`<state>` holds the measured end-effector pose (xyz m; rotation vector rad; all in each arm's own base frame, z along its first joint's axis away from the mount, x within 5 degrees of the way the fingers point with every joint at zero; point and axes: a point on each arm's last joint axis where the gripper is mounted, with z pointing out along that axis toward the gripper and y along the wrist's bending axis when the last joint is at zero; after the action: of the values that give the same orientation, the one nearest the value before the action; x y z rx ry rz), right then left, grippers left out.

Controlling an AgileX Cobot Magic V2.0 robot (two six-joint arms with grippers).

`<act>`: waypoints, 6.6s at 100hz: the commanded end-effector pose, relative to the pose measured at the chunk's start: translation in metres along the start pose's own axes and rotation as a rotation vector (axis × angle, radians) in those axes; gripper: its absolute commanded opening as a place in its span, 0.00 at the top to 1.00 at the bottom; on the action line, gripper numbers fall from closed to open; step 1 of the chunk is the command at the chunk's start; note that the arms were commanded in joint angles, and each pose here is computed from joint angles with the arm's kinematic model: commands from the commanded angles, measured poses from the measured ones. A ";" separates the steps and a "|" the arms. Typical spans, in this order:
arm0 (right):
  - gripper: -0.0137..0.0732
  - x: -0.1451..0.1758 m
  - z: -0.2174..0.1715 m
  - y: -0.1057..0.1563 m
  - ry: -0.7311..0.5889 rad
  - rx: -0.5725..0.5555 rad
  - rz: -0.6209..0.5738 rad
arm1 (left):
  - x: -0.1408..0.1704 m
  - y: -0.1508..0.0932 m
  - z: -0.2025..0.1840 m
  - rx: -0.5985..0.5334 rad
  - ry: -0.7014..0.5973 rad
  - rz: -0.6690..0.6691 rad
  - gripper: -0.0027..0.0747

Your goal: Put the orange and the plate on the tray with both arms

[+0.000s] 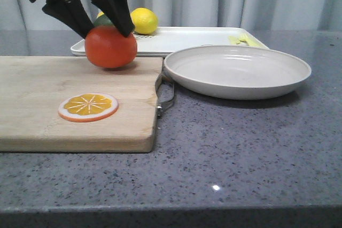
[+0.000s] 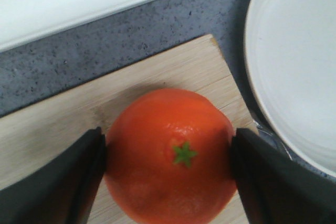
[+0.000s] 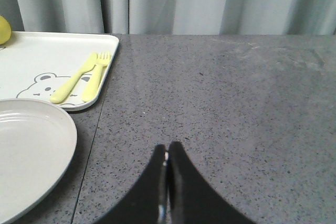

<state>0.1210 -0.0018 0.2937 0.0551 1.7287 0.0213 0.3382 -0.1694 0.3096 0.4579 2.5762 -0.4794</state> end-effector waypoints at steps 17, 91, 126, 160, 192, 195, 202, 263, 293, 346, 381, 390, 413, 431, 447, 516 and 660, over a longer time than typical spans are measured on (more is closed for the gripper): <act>0.92 -0.020 -0.001 0.001 -0.111 -0.006 -0.009 | -0.025 -0.037 -0.041 0.073 -0.168 0.072 0.56; 0.92 -0.020 -0.001 0.001 -0.111 -0.006 -0.009 | -0.034 -0.132 0.021 0.223 -0.114 0.240 0.56; 0.92 -0.020 -0.001 0.001 -0.111 -0.006 -0.009 | -0.033 -0.131 0.035 0.214 -0.089 0.237 0.56; 0.92 -0.020 -0.001 0.001 -0.111 -0.006 -0.009 | -0.033 -0.129 0.037 0.211 -0.090 0.233 0.56; 0.92 -0.020 -0.001 0.001 -0.111 -0.006 -0.009 | -0.035 -0.128 0.036 0.211 -0.109 0.229 0.33; 0.92 -0.020 -0.001 0.001 -0.111 -0.006 -0.009 | -0.036 -0.128 0.036 0.211 -0.110 0.229 0.31; 0.92 -0.020 -0.001 0.001 -0.111 -0.006 -0.009 | -0.036 -0.128 0.036 0.211 -0.110 0.229 0.30; 0.92 -0.020 -0.001 0.001 -0.111 -0.006 -0.009 | -0.048 -0.137 0.005 0.228 -0.130 0.265 0.30; 0.92 -0.020 -0.001 0.001 -0.111 -0.006 -0.009 | -0.048 -0.135 -0.027 0.219 -0.195 0.280 0.55; 0.92 -0.020 -0.001 0.001 -0.111 -0.006 -0.009 | -0.004 -0.065 -0.108 0.120 -0.392 0.143 0.97; 0.92 -0.020 -0.001 0.001 -0.111 -0.006 -0.009 | 0.065 -0.028 -0.144 0.052 -0.467 0.056 0.99; 0.92 -0.020 -0.001 0.001 -0.111 -0.006 -0.009 | 0.085 -0.021 -0.150 0.036 -0.502 0.043 0.99; 0.92 -0.020 -0.001 0.001 -0.111 -0.006 -0.009 | 0.137 -0.010 -0.167 0.015 -0.626 0.025 0.99; 0.92 -0.019 -0.001 0.001 -0.109 -0.006 -0.009 | 0.170 -0.005 -0.172 0.003 -0.686 0.019 0.99; 0.92 -0.018 -0.001 0.001 -0.090 -0.003 -0.009 | 0.190 -0.003 -0.175 -0.003 -0.712 0.033 0.99; 0.55 -0.043 0.033 0.009 0.226 -0.018 -0.022 | 0.195 -0.002 -0.175 -0.012 -0.731 0.041 0.99; 0.38 -0.038 0.227 0.097 0.945 -0.140 -0.047 | 0.195 -0.002 -0.175 -0.012 -0.731 0.041 0.99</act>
<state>0.3544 0.0880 0.2771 -0.1257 2.7474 0.1200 0.1051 -0.0548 0.3402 0.3015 1.9542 -0.4838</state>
